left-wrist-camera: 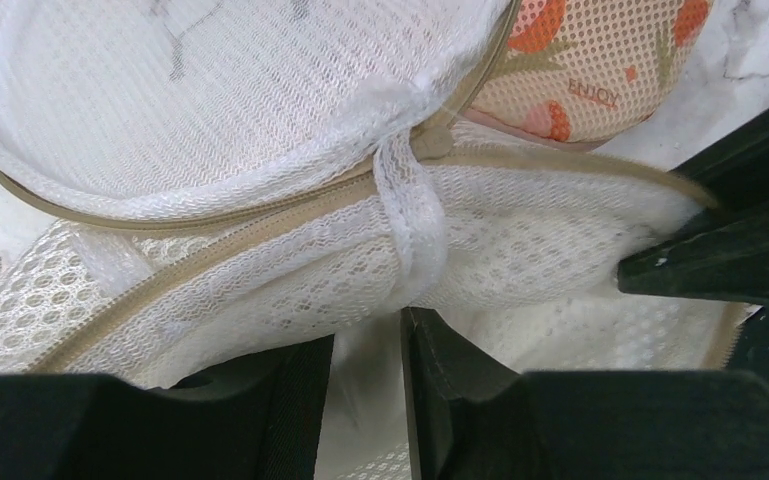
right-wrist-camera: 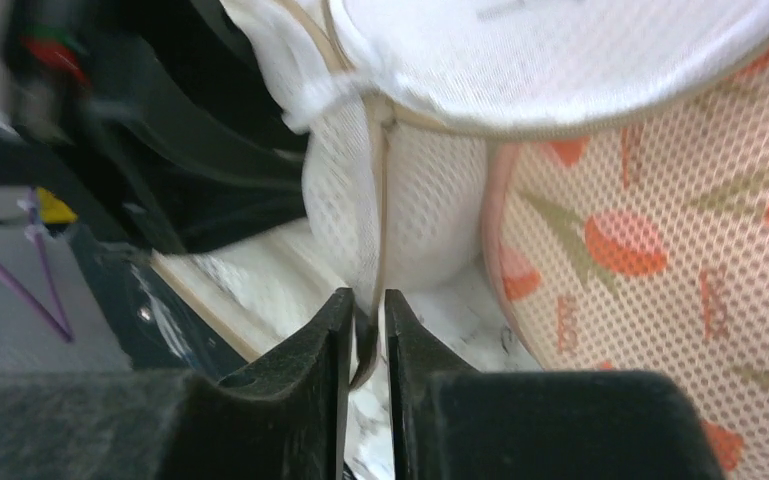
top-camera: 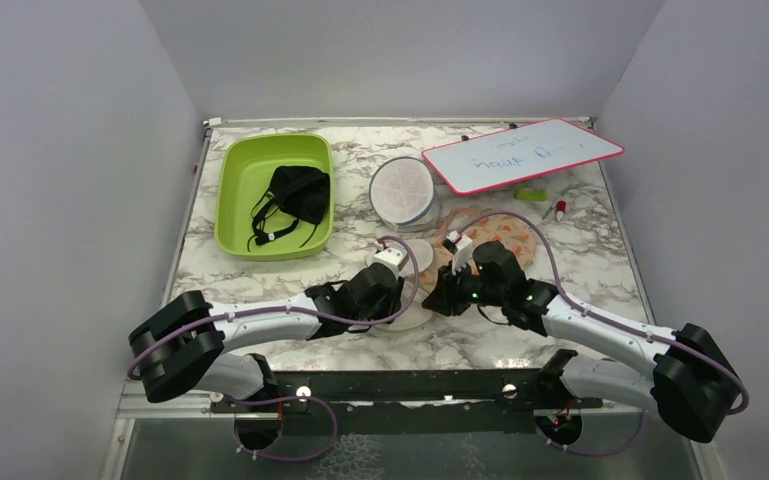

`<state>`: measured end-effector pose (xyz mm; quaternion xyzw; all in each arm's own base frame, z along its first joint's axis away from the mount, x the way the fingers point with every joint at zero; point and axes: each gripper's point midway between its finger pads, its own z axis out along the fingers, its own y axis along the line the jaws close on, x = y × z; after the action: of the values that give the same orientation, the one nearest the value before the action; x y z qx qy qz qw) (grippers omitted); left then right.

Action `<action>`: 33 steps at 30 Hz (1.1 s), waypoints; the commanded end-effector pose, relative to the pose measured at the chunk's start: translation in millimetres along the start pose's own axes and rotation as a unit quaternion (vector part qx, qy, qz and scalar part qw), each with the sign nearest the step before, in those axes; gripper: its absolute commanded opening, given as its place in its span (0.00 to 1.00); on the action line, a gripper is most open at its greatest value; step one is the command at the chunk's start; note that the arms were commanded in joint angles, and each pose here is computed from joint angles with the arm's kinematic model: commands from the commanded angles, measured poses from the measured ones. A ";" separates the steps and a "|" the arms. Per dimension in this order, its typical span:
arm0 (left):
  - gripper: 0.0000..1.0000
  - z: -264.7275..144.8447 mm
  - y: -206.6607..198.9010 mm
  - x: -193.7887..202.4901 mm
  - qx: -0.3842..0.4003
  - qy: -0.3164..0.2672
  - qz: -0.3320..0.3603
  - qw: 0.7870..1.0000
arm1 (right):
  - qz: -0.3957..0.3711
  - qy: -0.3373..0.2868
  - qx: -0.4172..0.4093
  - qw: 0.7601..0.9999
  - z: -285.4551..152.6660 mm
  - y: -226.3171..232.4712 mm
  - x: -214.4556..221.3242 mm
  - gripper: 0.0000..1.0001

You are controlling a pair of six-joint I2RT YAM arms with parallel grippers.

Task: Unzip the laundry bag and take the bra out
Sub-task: Pick up the bra from the laundry bag.

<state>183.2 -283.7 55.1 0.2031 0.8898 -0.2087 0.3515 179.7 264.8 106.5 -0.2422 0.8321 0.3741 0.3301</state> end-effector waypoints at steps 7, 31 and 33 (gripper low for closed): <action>0.27 5.7 -5.9 19.0 0.022 0.024 -0.007 0.999 | 0.024 0.059 -0.026 0.998 14.0 1.1 34.5 0.56; 0.48 8.8 -3.7 -9.7 0.010 -0.007 0.003 1.000 | 0.045 -0.008 0.034 0.998 35.3 -8.3 0.4 0.07; 0.52 11.4 -4.6 -11.7 0.010 -0.010 0.001 1.000 | 0.048 -0.005 0.031 0.998 35.8 -7.8 2.5 0.01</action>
<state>186.9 -288.9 52.1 0.2058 0.8875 -0.2171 0.3504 197.9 279.2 72.4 -0.1765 0.8716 0.3369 0.3092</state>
